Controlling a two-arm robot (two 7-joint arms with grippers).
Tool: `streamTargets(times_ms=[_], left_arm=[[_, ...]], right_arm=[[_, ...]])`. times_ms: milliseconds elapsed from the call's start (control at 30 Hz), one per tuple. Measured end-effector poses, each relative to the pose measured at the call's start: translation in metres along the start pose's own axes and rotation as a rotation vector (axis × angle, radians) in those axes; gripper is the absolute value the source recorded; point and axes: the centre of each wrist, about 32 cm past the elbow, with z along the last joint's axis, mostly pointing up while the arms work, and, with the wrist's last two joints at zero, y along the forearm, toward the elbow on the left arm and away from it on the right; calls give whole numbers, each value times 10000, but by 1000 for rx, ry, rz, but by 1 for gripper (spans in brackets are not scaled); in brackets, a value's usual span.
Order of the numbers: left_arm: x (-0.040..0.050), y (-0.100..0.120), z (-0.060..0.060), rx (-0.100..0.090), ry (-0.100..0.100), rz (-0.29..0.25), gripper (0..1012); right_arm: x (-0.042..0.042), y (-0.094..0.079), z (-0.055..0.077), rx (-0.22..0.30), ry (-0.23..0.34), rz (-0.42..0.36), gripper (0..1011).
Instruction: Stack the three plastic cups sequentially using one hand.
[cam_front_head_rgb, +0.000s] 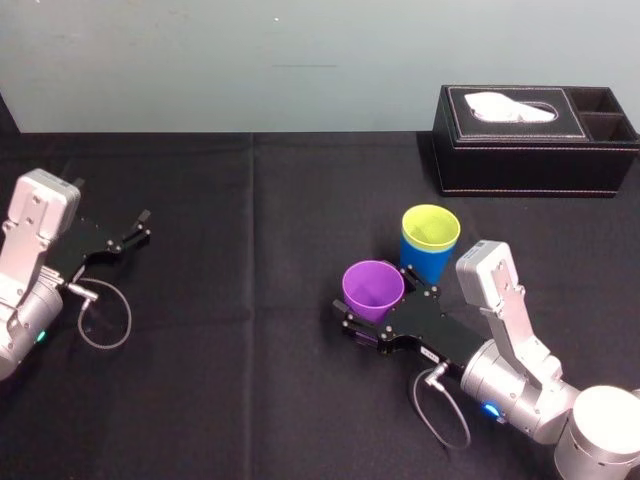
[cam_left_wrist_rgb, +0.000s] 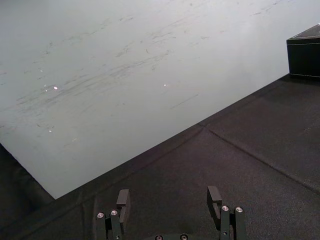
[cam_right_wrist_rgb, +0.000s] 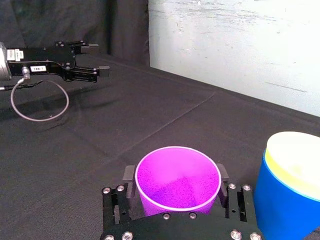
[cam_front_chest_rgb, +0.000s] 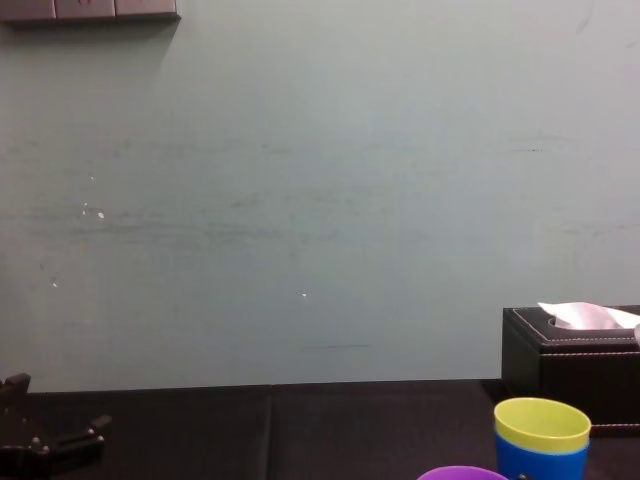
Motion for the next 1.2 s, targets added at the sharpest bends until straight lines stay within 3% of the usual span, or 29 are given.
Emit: streamTargets(times_ms=[233,633,967,1200], left_arm=[[0,0,0,0,0,0,1011],[0,0,0,0,0,0,1011],[0,0,0,0,0,0,1011],[0,0,0,0,0,0,1011]], right_arm=[[1,-2,2,1,1,0,802],[2,-21,26,5,-1,-1,746],[47,-54,244,13,-3,-12,736],[139,-81,544,41,19,-32,736]])
